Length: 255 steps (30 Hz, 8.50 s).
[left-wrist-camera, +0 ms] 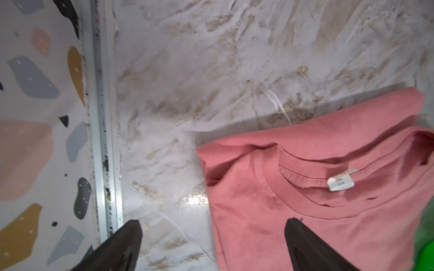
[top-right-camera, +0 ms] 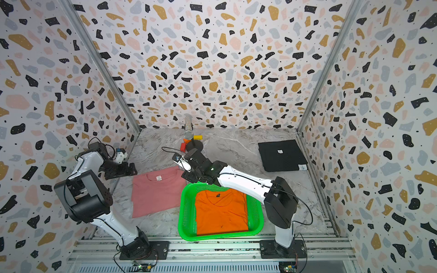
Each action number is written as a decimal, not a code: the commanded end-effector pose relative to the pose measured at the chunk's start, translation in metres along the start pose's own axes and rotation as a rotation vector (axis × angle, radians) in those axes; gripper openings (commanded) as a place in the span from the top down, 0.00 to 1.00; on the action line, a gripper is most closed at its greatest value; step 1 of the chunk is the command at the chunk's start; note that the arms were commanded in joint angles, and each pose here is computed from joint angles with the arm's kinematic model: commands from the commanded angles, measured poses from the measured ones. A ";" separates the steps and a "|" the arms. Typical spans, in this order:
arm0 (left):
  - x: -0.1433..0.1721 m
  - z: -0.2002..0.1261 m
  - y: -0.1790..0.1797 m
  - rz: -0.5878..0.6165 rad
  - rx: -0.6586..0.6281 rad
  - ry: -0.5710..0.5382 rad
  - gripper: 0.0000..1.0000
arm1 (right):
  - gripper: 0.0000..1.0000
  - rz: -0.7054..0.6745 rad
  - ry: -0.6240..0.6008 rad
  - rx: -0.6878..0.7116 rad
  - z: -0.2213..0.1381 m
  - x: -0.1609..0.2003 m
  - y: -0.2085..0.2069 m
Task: Put the folded t-shirts into the basket
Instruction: Pick up the T-shirt from the center of the board, then place the T-shirt in the bin.
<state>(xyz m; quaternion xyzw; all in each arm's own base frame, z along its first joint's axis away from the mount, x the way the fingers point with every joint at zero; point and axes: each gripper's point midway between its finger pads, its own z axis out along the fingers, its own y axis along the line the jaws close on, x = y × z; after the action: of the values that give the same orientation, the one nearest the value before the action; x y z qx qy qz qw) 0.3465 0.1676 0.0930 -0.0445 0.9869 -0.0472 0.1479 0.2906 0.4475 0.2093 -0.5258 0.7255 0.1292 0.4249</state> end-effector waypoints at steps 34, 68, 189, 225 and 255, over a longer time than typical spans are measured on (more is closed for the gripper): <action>0.009 0.058 -0.049 0.140 0.572 0.213 0.91 | 0.33 0.099 0.024 -0.195 0.000 0.005 -0.014; -0.066 -0.014 -0.159 0.733 0.785 -0.297 1.00 | 0.22 0.203 0.060 -0.486 0.097 0.094 -0.073; 0.177 -0.181 -0.400 0.721 0.994 0.048 1.00 | 1.00 0.028 0.344 -0.409 -0.294 0.161 0.027; 0.253 -0.188 -0.387 0.437 1.086 0.471 1.00 | 1.00 -0.156 0.297 -0.583 -0.269 0.177 0.049; 0.148 -0.053 -0.389 0.459 0.811 0.314 0.70 | 0.42 -0.072 0.477 -0.216 -0.154 0.212 -0.044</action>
<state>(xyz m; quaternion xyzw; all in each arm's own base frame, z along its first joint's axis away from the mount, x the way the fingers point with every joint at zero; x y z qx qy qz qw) 0.2002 -0.2315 0.1487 0.2057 0.8839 -0.4192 -0.0268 0.2118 0.1863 0.1440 -0.6368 0.7521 0.0799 0.1499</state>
